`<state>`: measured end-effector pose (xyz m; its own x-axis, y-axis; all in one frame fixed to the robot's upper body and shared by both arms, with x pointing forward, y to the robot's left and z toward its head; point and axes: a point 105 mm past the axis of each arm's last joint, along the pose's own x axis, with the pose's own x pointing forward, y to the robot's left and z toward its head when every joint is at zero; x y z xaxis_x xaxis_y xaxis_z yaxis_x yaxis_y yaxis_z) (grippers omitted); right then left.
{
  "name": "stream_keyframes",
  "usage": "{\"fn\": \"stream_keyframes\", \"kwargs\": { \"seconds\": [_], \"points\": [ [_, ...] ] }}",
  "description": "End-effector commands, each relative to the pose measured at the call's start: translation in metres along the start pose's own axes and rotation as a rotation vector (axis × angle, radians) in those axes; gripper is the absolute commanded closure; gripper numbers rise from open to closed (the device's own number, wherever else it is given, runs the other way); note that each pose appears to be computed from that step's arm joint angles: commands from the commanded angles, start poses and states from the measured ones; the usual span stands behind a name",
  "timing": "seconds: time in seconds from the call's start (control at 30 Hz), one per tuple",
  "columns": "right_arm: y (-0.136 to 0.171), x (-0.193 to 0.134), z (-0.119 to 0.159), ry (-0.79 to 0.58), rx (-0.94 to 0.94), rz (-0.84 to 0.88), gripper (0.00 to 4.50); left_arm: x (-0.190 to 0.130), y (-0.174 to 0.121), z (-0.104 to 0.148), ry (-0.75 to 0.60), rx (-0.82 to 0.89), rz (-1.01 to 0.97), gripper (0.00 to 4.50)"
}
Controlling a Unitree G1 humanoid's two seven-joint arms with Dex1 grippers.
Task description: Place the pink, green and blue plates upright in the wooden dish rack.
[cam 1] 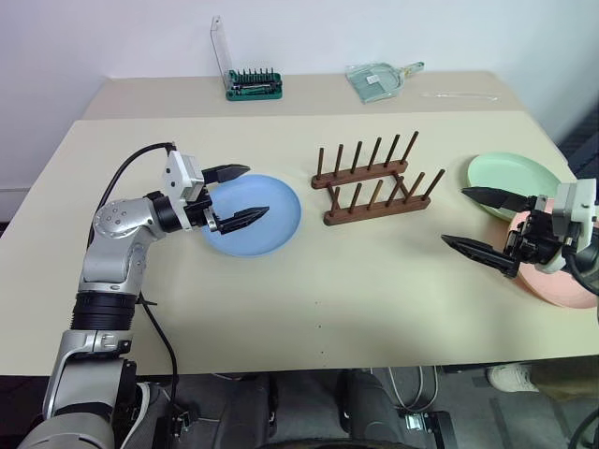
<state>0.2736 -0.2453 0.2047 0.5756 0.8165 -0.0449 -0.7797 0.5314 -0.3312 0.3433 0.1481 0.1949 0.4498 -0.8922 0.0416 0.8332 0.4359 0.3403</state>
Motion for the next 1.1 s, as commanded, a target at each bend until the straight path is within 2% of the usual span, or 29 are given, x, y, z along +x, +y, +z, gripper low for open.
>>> {"fn": "stream_keyframes", "kwargs": {
  "seconds": [0.03, 0.37, 0.8, 1.1],
  "points": [
    [-0.004, -0.006, 0.011, -0.014, -0.05, -0.015, 0.05, 0.002, 0.001, 0.007, -0.017, 0.025, -0.006, 0.0],
    [-0.005, -0.005, 0.02, -0.037, -0.044, -0.023, 0.05, 0.003, -0.004, 0.002, -0.013, 0.001, -0.019, 0.0],
    [-0.001, 0.044, 0.024, -0.156, -0.049, 0.069, 0.05, -0.027, 0.001, 0.011, 0.049, 0.038, 0.047, 0.0],
    [0.006, 0.058, 0.027, -0.186, -0.049, 0.123, 0.05, -0.022, 0.004, 0.015, 0.067, 0.001, 0.059, 0.0]
  ]
}}
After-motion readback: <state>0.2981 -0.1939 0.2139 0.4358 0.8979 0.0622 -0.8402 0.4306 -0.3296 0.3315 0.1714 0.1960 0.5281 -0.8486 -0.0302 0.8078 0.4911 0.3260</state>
